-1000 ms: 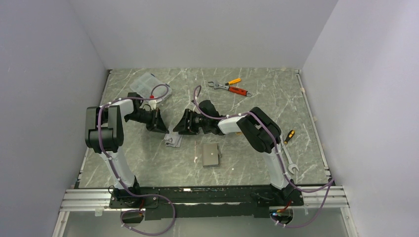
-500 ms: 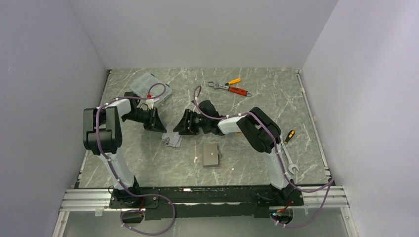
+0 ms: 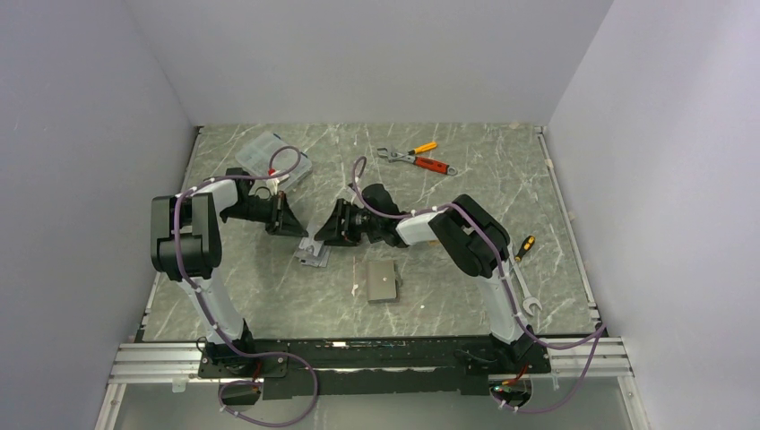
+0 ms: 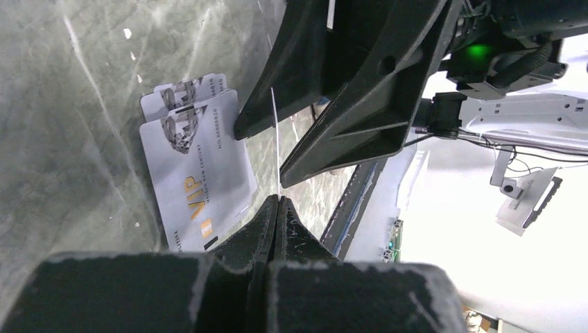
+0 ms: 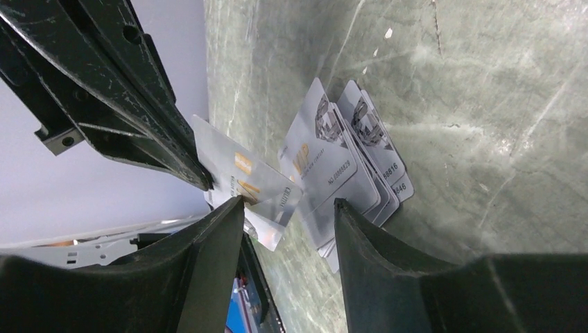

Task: Put the credit cards into the card holder
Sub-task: Pick up the credit card from the center of the board.

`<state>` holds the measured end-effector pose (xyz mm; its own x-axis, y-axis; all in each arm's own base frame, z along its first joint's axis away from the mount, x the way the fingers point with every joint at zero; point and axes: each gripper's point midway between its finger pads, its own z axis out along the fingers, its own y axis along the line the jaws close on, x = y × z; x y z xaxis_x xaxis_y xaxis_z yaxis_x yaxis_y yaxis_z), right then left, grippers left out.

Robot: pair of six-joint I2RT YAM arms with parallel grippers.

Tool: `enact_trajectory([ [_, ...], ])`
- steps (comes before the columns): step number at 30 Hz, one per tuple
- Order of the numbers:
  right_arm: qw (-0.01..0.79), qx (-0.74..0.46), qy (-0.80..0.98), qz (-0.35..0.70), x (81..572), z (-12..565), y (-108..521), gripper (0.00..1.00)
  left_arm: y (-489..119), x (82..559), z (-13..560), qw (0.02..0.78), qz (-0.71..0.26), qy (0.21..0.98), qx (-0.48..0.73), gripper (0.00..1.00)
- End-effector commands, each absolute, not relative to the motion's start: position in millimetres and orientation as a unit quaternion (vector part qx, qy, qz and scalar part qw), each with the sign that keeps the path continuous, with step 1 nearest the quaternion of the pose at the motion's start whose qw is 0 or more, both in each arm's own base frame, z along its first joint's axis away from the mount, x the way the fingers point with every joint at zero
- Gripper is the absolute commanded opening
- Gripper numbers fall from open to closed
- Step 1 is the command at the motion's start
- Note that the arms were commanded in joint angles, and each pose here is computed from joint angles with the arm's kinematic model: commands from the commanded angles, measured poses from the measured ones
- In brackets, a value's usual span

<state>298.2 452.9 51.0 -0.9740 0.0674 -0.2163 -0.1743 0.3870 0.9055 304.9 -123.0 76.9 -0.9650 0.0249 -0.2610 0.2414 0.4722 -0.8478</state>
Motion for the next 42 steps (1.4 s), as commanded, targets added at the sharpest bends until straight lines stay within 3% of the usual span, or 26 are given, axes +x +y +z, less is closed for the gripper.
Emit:
enact_trajectory([
  [1,0.110,-0.035,0.803,0.585,294,65,450,0.54,-132,309,113,0.142,-0.557,0.812,0.104,0.00],
  [16,0.116,-0.024,0.706,0.698,298,127,448,0.45,-135,306,115,0.138,-0.572,0.803,0.092,0.00],
  [19,0.116,-0.022,0.705,0.700,298,128,448,0.38,-135,307,118,0.140,-0.574,0.802,0.091,0.00],
  [24,0.117,-0.020,0.707,0.697,298,130,447,0.14,-137,305,125,0.144,-0.581,0.796,0.095,0.00],
  [27,0.125,-0.024,0.716,0.686,299,130,447,0.05,-139,302,135,0.149,-0.593,0.784,0.106,0.02],
  [31,0.143,-0.037,0.725,0.672,300,136,444,0.00,-142,294,155,0.155,-0.617,0.761,0.126,0.15],
  [32,0.148,-0.042,0.726,0.670,299,139,444,0.00,-143,293,159,0.160,-0.622,0.755,0.133,0.24],
  [36,0.165,-0.063,0.738,0.652,296,145,439,0.00,-146,283,178,0.175,-0.646,0.729,0.146,0.68],
  [37,0.170,-0.070,0.738,0.649,296,148,438,0.00,-147,281,184,0.179,-0.650,0.724,0.147,0.93],
  [38,0.173,-0.077,0.737,0.648,294,152,437,0.00,-148,279,188,0.184,-0.652,0.719,0.151,0.98],
  [42,0.190,-0.106,0.726,0.653,288,178,433,0.00,-153,269,199,0.200,-0.641,0.717,0.186,0.99],
])
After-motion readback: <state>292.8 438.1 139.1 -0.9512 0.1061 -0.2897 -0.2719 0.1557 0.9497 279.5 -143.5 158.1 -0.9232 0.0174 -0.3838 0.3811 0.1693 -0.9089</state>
